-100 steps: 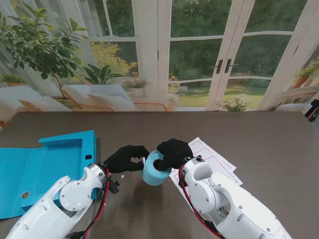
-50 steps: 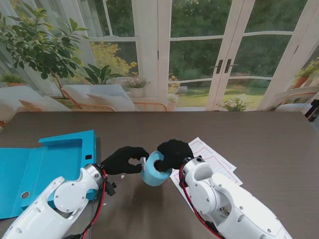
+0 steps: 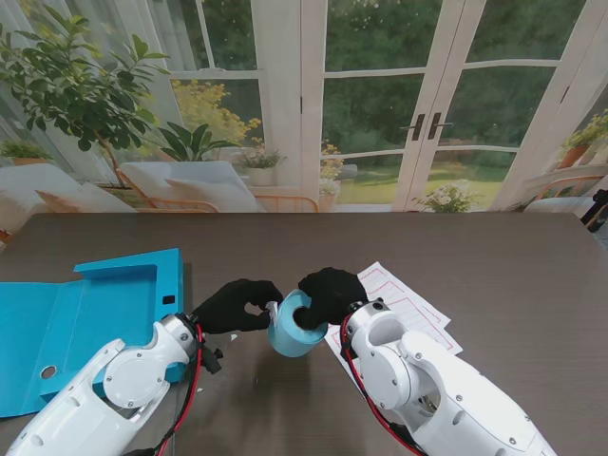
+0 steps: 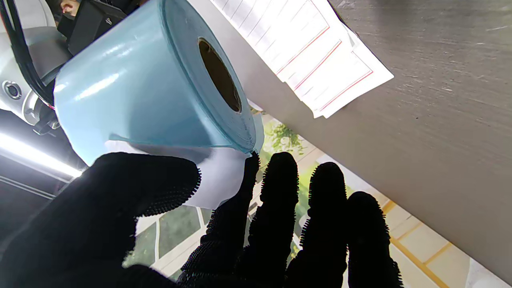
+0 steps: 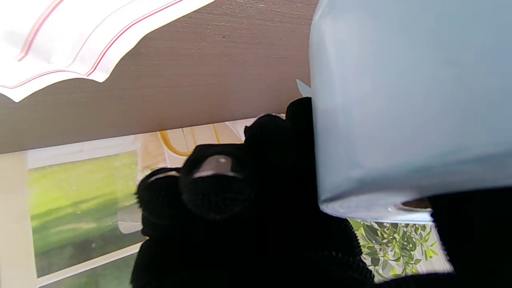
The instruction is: Peel a label from the label roll, stick it on the side of the file box and file the documents
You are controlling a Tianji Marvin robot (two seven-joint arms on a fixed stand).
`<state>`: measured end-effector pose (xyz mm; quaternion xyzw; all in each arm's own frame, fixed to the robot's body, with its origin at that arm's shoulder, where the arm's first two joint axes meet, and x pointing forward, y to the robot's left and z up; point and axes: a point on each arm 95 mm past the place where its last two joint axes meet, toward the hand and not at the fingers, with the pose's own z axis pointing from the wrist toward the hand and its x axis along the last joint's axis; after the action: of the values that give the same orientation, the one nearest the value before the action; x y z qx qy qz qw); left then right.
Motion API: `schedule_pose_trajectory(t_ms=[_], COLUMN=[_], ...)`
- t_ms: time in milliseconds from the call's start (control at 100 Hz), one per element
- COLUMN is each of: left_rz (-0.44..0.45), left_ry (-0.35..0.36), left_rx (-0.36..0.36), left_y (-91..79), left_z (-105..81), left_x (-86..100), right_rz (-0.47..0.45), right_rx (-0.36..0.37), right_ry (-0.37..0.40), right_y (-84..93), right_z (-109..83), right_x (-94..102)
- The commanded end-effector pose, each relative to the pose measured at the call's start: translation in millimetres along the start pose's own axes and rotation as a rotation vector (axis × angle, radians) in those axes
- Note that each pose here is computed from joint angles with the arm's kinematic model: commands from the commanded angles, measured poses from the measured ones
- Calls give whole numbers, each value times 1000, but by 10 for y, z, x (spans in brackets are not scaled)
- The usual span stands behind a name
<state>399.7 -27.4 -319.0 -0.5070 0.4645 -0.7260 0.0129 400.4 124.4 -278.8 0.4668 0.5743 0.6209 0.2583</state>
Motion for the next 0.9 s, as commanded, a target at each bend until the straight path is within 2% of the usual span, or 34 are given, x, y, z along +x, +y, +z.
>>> schedule_pose_trajectory(t_ms=[0, 480, 890], left_rz=[-10, -52, -70], left_ry=[9, -10, 0], left_rx=[-7, -7, -10], left_y=[54, 217, 280], left_z=[31, 161, 177], left_x=[16, -34, -32], right_rz=[1, 15, 23], right_rx=[0, 9, 13], right_ry=[5, 6, -3], right_y=[43, 10, -8], right_z=[9, 10, 17], right_x=[44, 54, 39])
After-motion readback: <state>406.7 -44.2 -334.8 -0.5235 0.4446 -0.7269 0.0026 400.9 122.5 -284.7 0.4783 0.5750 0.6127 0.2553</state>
